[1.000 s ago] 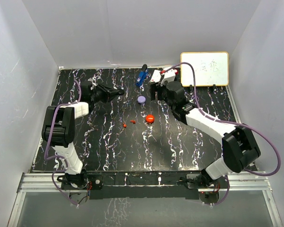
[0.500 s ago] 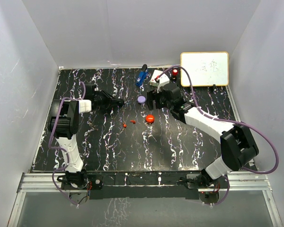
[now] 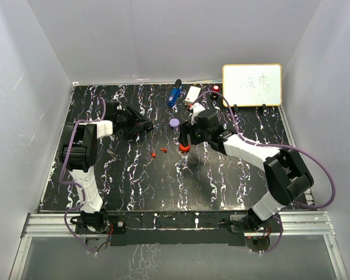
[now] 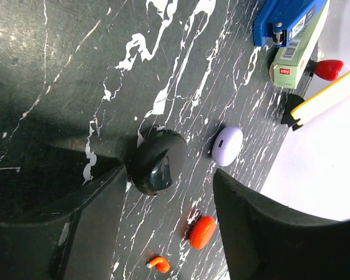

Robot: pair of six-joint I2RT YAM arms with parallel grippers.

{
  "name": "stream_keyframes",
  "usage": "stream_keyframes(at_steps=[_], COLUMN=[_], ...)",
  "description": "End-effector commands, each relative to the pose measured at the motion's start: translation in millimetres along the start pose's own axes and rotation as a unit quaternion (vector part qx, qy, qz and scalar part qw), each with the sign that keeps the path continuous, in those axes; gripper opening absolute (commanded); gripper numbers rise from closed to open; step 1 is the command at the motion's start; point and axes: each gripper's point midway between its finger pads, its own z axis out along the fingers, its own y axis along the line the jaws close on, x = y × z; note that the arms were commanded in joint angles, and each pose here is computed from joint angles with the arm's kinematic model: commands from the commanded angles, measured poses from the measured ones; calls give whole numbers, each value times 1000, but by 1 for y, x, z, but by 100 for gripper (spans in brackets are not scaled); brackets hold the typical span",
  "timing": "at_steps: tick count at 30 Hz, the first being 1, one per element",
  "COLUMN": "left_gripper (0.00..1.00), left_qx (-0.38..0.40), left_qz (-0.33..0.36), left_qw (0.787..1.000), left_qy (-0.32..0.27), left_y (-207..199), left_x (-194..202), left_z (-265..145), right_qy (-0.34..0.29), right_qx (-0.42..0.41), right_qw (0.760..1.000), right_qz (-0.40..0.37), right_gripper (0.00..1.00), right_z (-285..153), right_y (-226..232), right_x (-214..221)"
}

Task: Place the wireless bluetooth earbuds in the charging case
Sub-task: Place the charging case at the center of the board, then move the charging case to the center of the board.

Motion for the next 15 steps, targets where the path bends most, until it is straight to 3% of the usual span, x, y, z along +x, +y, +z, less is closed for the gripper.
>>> stream_keyframes(at_steps=[1,9,15], left_gripper=[61,66,66], left_qx=[-11,-11,39], left_qz=[23,70,87], left_qw=[999,990,987], left_qy=[-23,-119,-132], left_y=[-15,-50,-70], left_x=[-10,-36,-21], left_z=[-19,-78,-109], right_qy=[-1,50,50], right_qx=[-18,3,8], right_qw=[1000,999,999], right_qz=[6,9,14], right_gripper=[71,71,71], right_z=[7,25,32], right_y=[8,-5,-7], right_x=[1,35,40])
